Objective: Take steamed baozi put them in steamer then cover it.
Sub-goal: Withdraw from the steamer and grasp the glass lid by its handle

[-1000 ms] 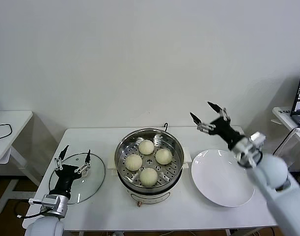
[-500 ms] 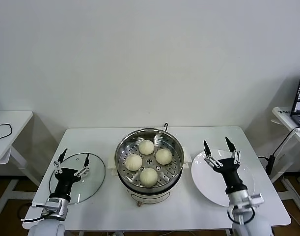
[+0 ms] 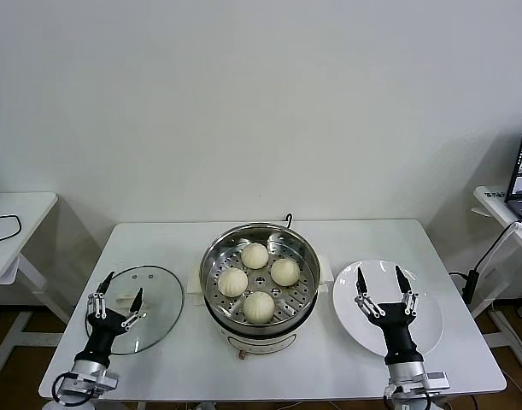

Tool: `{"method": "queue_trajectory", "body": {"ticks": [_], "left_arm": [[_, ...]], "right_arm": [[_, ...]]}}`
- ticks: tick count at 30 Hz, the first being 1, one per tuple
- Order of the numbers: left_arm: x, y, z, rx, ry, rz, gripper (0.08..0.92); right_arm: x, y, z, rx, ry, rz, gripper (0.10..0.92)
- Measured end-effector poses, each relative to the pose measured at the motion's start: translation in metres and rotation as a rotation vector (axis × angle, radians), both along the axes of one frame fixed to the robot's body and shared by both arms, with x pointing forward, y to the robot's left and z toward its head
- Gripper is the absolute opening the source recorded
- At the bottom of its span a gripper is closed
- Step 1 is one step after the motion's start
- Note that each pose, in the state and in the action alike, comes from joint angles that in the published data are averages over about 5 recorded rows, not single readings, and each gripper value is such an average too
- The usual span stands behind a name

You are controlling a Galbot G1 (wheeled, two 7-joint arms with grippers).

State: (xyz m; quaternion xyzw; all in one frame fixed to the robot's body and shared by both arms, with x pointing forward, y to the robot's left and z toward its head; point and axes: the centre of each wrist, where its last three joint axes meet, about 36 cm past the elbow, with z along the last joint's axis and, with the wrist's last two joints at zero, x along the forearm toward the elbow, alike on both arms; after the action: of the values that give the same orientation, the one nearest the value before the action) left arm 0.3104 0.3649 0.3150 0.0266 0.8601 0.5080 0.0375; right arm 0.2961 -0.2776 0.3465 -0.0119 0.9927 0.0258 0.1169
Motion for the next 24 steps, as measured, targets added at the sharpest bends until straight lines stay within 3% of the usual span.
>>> {"method": "queue_trajectory", "body": {"ticks": [10,24], "left_arm": [[-0.001,0.034,-0.034,0.366,0.023,-0.073,0.823],[0.019,0.058,-0.054,0.539,0.046,-0.11,0.823]], "right_arm": [[-0.004,0.006,-0.014,0.011,0.018,-0.019,0.823],[-0.007,0.006,-0.022,0.006,0.027,-0.031,0.823]]}}
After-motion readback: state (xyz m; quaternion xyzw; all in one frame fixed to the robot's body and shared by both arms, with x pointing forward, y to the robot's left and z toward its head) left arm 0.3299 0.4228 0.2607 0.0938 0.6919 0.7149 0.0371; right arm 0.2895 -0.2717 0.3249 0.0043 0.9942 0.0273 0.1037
